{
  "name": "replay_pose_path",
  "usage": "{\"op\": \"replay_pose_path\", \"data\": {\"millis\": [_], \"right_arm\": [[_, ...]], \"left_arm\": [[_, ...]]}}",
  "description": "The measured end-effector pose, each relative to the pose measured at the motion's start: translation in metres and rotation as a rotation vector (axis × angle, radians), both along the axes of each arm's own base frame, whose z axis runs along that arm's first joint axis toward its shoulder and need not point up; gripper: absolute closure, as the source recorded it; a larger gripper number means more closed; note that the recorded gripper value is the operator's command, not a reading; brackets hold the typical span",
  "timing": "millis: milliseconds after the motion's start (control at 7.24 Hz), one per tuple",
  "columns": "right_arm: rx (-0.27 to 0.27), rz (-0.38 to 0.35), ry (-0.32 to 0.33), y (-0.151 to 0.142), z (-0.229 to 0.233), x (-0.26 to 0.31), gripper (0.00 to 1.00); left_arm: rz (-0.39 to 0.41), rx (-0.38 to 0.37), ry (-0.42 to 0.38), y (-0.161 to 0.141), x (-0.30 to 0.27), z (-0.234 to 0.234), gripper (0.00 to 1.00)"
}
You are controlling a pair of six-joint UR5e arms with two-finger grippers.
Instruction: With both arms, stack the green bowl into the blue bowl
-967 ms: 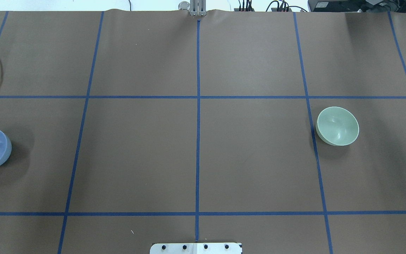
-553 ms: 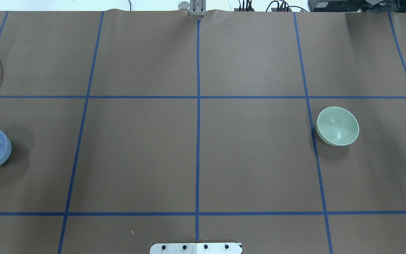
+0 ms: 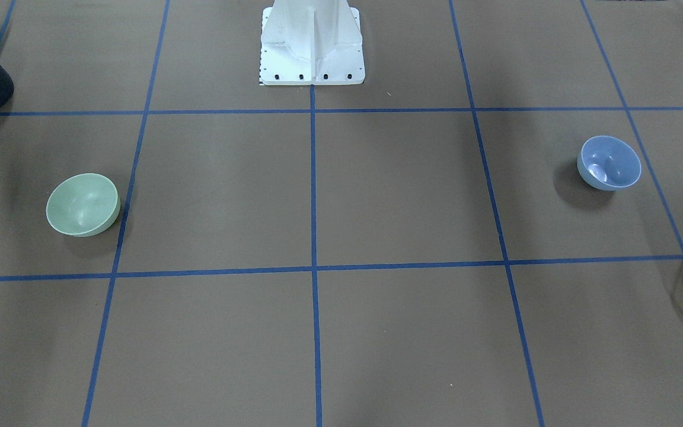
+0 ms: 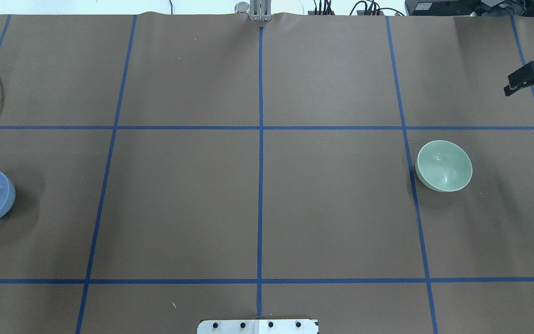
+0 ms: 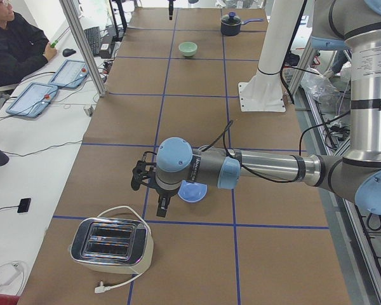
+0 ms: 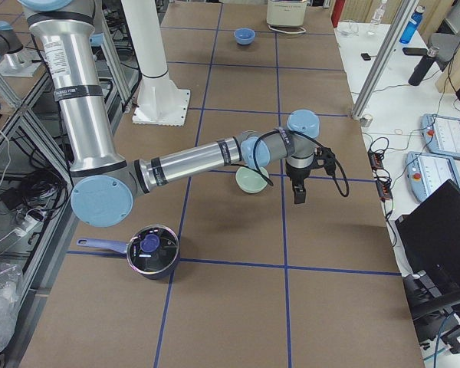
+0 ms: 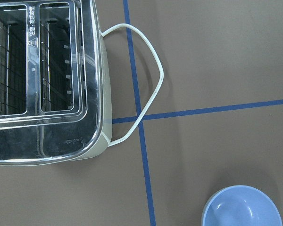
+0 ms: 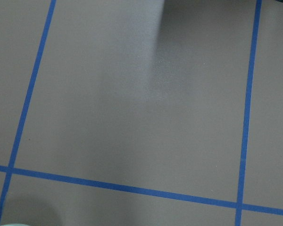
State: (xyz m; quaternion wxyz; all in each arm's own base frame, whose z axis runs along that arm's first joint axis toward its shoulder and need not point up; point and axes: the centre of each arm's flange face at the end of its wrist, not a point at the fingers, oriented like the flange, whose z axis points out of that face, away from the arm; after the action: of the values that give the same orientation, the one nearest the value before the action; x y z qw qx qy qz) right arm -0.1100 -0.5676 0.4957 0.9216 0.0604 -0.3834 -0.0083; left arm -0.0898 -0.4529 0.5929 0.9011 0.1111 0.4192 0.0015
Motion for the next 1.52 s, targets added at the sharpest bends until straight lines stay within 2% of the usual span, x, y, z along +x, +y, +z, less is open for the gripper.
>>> {"op": "replay_pose_path", "data": {"millis": [553, 967, 1520], "right_arm": [[-0.015, -0.044, -0.041, 0.030, 0.018, -0.049, 0.00], [-0.035, -0.043, -0.115, 0.060, 0.018, -0.094, 0.00], [-0.051, -0.056, -0.119, 0.074, 0.025, -0.105, 0.00]], "left_arm": [[-0.006, -0.027, 0.005, -0.010, 0.055, 0.006, 0.02], [-0.023, -0.046, 0.006, -0.004, 0.095, 0.016, 0.02], [-0.059, -0.057, 0.024, 0.002, 0.173, 0.059, 0.02]]}}
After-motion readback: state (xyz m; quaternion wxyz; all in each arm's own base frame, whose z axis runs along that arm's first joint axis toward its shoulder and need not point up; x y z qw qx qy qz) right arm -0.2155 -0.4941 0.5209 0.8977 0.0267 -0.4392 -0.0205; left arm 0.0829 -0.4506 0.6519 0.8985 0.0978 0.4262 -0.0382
